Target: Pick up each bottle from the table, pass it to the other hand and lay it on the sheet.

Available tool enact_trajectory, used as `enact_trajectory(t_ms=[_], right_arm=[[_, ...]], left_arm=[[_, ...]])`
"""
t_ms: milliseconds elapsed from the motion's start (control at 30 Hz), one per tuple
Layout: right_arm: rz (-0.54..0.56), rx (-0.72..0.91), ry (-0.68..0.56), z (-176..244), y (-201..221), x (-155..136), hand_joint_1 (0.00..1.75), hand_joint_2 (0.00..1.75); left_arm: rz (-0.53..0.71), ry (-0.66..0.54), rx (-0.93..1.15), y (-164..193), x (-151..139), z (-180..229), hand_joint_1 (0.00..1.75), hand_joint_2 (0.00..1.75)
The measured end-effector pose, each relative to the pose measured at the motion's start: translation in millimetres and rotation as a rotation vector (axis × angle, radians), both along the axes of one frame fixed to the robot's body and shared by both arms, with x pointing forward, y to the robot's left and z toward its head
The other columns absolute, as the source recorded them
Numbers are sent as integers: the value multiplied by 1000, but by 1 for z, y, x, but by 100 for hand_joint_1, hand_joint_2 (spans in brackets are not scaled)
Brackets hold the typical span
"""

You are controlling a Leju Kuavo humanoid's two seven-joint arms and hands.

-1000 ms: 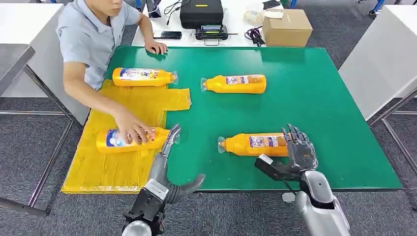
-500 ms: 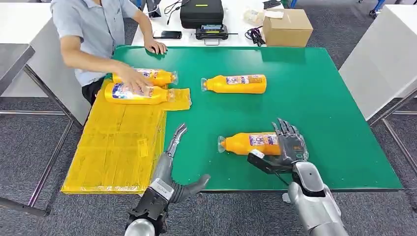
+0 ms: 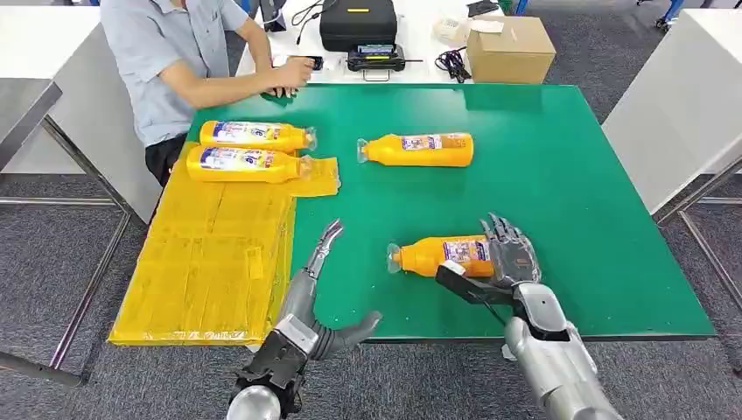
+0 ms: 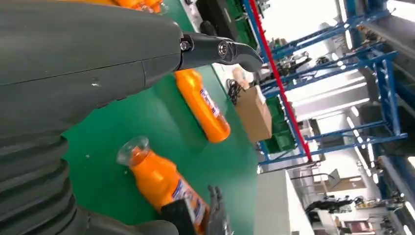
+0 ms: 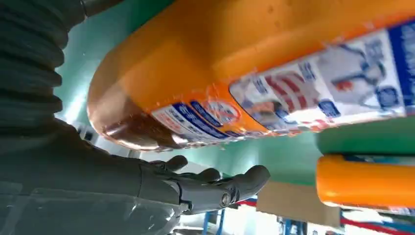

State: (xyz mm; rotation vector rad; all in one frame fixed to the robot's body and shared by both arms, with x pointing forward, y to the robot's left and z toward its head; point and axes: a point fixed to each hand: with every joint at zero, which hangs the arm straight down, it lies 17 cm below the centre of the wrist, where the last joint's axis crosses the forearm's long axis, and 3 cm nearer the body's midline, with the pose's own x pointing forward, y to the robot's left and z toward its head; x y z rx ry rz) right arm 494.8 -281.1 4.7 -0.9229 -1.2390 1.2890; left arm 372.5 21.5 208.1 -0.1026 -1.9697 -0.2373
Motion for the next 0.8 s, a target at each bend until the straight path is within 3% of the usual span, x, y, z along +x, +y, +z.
enact_trajectory(t_ms=[33, 67, 100, 633, 700, 800], right_arm=[[-7, -10, 10, -1, -1, 2, 136, 175], [-14, -18, 25, -3, -3, 4, 162, 175], [-21, -27, 45, -7, -6, 4, 175, 175], [23, -60, 162, -24, -30, 8, 175, 175], [58, 20, 199, -27, -24, 3, 175, 175], [99, 324, 264, -21, -14, -5, 175, 175]], left_arm=[[0, 3, 3, 0, 0, -1, 0, 175], [0, 4, 5, 0, 0, -1, 0, 175], [-1, 5, 10, -1, 0, -1, 0, 175], [-24, 13, 26, -7, 3, -6, 0, 175], [-34, 10, 22, -8, 2, -5, 0, 175], [-41, -6, -3, -9, 2, -3, 0, 175]])
